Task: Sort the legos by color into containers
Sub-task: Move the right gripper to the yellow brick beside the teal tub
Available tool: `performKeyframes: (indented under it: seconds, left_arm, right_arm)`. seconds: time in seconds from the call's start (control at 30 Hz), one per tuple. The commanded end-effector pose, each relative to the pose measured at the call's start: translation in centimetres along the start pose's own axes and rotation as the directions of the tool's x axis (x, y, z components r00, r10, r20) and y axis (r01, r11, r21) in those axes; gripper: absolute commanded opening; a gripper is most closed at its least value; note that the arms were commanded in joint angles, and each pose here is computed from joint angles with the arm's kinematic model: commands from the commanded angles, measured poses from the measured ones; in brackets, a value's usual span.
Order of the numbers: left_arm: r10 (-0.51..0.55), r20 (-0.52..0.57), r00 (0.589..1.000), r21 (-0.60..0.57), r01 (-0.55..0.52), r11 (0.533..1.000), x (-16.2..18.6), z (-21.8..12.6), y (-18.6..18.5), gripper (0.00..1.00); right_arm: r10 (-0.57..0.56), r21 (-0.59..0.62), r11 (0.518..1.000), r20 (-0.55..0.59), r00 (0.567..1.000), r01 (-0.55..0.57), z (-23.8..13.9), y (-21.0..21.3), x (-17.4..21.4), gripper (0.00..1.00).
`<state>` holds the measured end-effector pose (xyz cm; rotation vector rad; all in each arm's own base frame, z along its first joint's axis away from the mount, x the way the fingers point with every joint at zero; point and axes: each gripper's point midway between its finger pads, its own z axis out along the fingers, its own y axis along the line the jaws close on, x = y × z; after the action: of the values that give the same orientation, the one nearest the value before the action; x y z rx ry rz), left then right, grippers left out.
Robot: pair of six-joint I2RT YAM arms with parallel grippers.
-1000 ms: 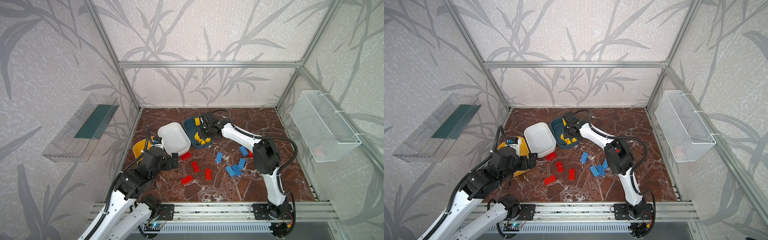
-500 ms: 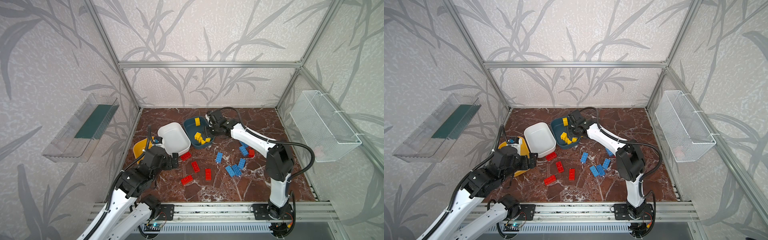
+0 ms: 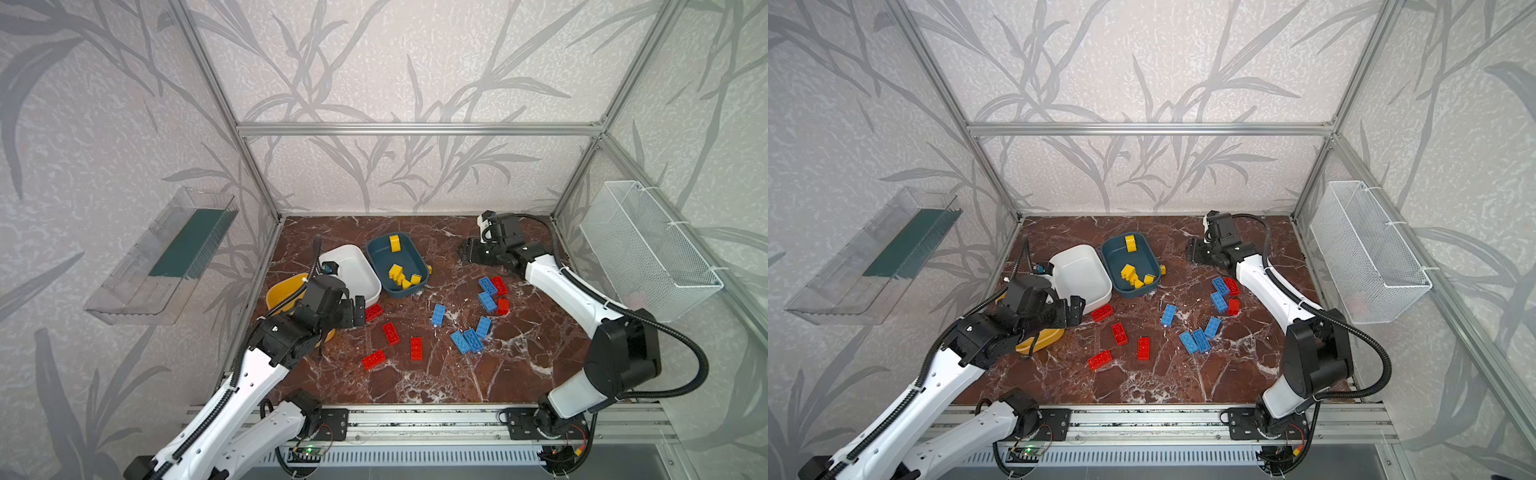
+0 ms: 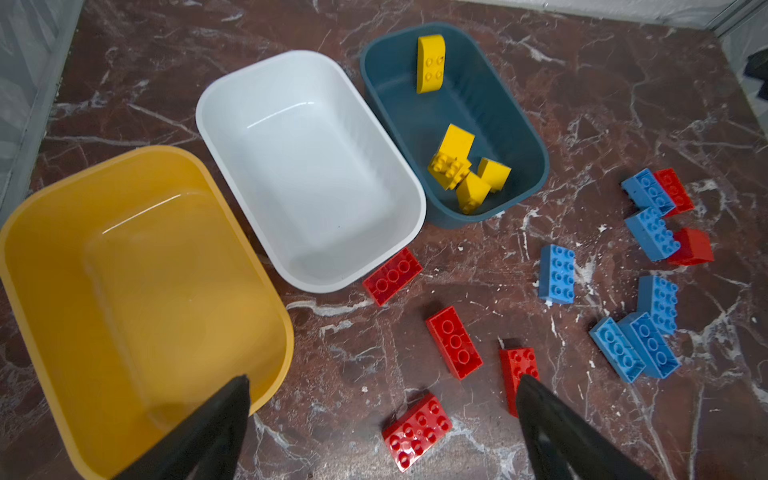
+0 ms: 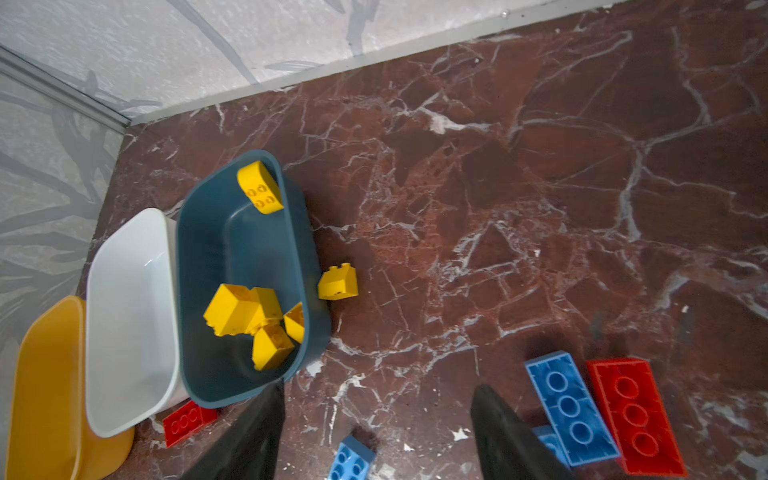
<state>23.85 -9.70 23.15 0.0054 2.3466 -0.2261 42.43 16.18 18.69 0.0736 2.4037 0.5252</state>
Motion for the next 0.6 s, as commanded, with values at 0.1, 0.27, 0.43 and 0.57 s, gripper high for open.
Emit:
performKeyframes:
  seconds: [0.1, 0.27, 0.43, 0.57]
  left_arm:
    - [0.013, 0.057, 0.998, -0.008, -0.013, 1.000, -2.0, -0.1, -0.3, 0.99]
    - [0.017, 0.098, 0.995, 0.021, -0.019, 1.000, -1.7, 0.1, -0.4, 0.99]
    - [0.022, 0.064, 0.998, 0.037, -0.024, 0.999, -0.6, 0.8, -0.5, 0.99]
    - [0.017, 0.060, 0.998, 0.048, -0.020, 0.999, -0.4, 0.7, -0.6, 0.99]
  right_arm:
    - [0.063, -0.035, 0.997, -0.067, 0.996, -0.065, 4.5, -2.1, 0.4, 0.77]
    - [0.057, -0.033, 0.998, -0.152, 0.987, -0.063, 8.7, -2.5, 0.8, 0.78]
    - [0.029, -0.005, 1.000, -0.231, 0.972, -0.031, 12.6, -2.6, 1.2, 0.78]
    - [0.003, 0.028, 1.000, -0.281, 0.960, 0.005, 15.1, -2.4, 1.7, 0.78]
